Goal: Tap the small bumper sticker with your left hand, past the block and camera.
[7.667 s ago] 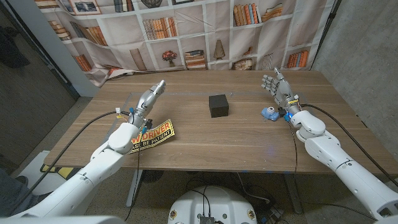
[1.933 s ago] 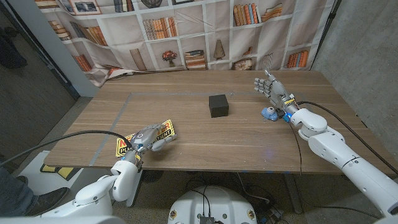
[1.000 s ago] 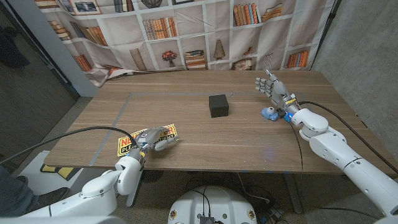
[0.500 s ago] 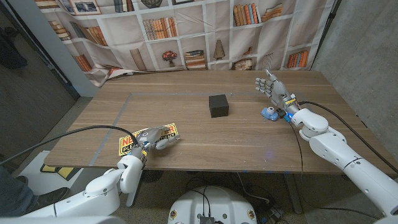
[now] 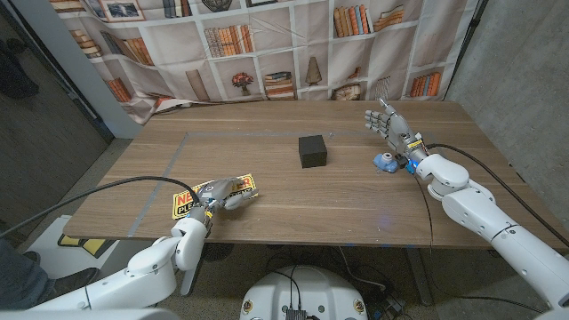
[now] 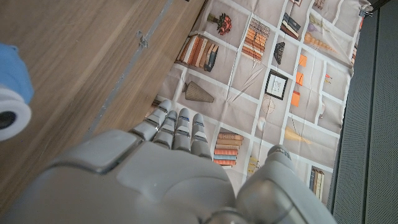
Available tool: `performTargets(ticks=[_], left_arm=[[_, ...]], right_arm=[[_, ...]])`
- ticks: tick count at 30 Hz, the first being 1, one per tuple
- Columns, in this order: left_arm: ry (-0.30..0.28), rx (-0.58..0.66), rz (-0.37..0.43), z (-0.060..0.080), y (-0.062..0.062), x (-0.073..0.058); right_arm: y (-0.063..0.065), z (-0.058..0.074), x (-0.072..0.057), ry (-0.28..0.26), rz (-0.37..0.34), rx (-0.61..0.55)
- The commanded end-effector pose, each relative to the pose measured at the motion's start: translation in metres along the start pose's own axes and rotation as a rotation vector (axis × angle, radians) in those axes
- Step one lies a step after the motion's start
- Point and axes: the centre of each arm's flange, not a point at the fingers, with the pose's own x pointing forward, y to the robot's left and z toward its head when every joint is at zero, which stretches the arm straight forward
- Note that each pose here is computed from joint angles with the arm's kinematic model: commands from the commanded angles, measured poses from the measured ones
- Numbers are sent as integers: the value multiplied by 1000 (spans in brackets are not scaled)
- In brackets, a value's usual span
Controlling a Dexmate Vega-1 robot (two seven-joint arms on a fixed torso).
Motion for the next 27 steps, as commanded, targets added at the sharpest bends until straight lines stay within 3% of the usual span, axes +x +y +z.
performTargets(ticks=[1, 16, 27], left_arm=[[-25, -58, 46, -2, 7, 0], [-67, -105, 139, 2, 27, -2], [-78, -39, 173, 7, 51, -8]], right_arm=[[-1, 2, -2, -8, -10, -2], [-2, 4, -4, -34, -10, 10], [-4, -1, -6, -58, -27, 23]])
